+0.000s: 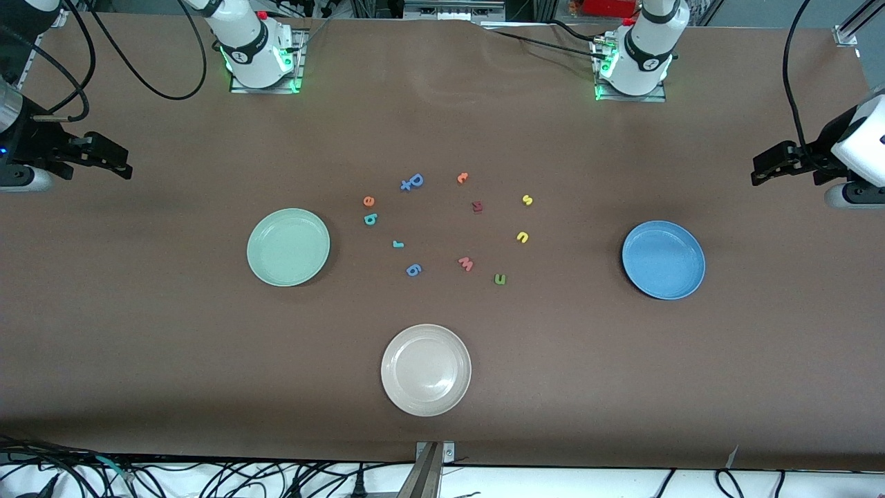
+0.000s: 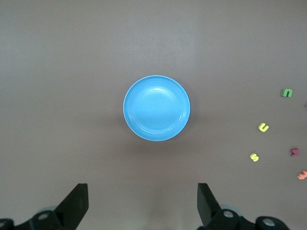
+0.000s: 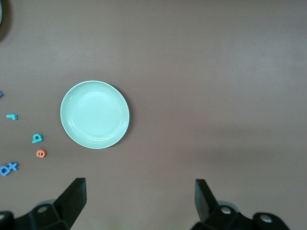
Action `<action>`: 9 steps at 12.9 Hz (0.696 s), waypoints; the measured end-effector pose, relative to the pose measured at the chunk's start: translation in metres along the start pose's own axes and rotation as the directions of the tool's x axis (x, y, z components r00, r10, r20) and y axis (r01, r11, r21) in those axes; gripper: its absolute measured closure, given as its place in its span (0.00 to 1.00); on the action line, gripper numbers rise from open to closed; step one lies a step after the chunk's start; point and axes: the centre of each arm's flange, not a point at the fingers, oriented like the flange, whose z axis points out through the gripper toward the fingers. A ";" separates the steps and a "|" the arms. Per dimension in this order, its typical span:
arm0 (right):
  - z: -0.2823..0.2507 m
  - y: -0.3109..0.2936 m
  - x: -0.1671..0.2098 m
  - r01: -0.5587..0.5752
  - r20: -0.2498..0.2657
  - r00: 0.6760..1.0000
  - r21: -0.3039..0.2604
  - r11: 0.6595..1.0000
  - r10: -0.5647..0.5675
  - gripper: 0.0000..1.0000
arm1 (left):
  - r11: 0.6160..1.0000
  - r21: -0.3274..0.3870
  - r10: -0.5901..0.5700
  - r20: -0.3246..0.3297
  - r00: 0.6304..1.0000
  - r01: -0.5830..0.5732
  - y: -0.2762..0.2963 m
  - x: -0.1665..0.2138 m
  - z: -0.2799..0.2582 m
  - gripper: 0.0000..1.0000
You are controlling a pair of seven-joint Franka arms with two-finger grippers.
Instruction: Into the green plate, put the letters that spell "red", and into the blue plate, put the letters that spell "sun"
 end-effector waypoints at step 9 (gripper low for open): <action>0.006 -0.004 0.003 0.007 0.011 1.000 0.001 1.000 -0.007 0.00 | 1.000 0.000 0.000 0.000 1.000 0.000 0.000 0.000 0.000 0.00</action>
